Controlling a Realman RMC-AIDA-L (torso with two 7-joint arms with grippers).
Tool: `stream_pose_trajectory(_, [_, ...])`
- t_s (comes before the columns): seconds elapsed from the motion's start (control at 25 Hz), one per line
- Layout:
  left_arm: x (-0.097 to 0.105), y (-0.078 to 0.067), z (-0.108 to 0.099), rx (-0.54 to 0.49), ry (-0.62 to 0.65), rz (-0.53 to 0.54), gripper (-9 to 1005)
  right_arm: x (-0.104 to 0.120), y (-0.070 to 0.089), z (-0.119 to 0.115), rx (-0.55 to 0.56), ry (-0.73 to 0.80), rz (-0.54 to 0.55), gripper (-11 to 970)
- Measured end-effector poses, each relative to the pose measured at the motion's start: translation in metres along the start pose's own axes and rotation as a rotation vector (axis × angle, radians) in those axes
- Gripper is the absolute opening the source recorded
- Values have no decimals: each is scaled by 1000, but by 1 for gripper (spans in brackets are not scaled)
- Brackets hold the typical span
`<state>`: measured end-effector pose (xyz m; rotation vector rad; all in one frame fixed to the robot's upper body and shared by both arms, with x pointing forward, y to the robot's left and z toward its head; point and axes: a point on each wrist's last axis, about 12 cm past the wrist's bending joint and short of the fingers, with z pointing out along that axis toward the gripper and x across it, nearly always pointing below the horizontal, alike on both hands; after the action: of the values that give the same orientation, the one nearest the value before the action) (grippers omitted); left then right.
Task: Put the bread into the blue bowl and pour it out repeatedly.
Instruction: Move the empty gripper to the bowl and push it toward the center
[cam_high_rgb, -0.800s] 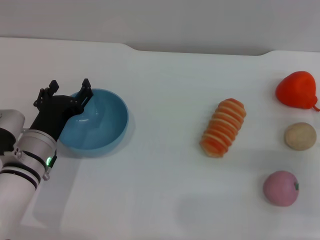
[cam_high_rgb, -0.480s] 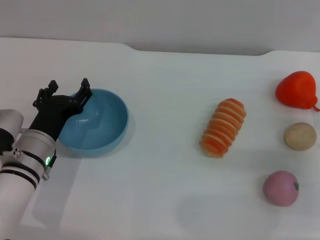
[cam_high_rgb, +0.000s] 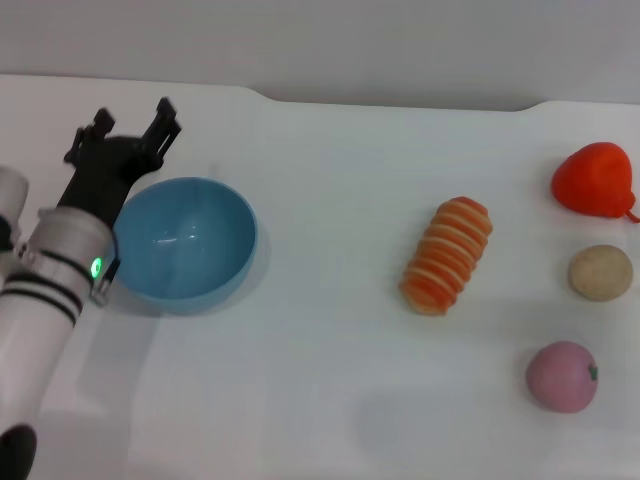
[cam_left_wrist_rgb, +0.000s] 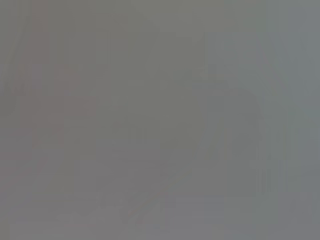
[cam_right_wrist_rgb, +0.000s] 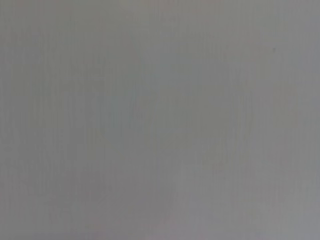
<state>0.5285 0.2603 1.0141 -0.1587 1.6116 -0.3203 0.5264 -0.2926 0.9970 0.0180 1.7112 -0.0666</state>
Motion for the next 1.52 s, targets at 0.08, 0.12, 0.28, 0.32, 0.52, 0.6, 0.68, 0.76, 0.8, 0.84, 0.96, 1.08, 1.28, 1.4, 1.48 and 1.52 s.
stream_pose_trajectory(0.08, [-5,-4,13,25,5,2,859,0,0,0,0,0,-1,686])
stream_pose_trajectory(0.12, [-7,-7,19,37,14,2,859,0,0,0,0,0,-1,686])
stream_pose_trajectory(0.28, [-14,-17,46,93,88,-6,859,0,-1,0,1,-3,-2,686])
stream_pose_trajectory(0.32, [-16,-20,52,107,114,-11,859,0,-1,0,2,-3,-2,686])
stream_pose_trajectory(0.52, [-29,-26,75,169,191,-5,859,1,-3,-2,7,0,-4,684])
stream_pose_trajectory(0.6, [-34,-25,83,184,220,8,859,1,-5,-2,10,1,-8,684])
stream_pose_trajectory(0.68, [-41,-22,91,184,257,15,859,2,-5,-2,11,2,-10,685])
stream_pose_trajectory(0.76, [-51,-16,102,167,308,19,859,2,-6,-2,12,5,-12,686])
stream_pose_trajectory(0.8, [-55,-15,105,161,322,20,859,2,-6,-2,13,6,-13,686])
stream_pose_trajectory(0.84, [-61,-13,110,161,335,26,859,2,-7,-2,14,7,-15,686])
stream_pose_trajectory(0.96, [-80,-10,122,151,366,57,859,3,-10,-3,20,9,-24,685])
stream_pose_trajectory(1.08, [-103,-12,135,73,477,124,859,4,-13,-3,26,14,-33,685])
stream_pose_trajectory(1.28, [-122,-25,136,-10,599,192,860,5,-17,-5,34,19,-42,684])
stream_pose_trajectory(1.4, [-130,-37,128,3,684,220,860,5,-18,-5,37,20,-46,684])
stream_pose_trajectory(1.48, [-135,-42,123,48,701,203,860,5,-19,-5,37,21,-47,684])
stream_pose_trajectory(1.52, [-137,-42,117,81,716,199,860,5,-18,-5,37,20,-47,684])
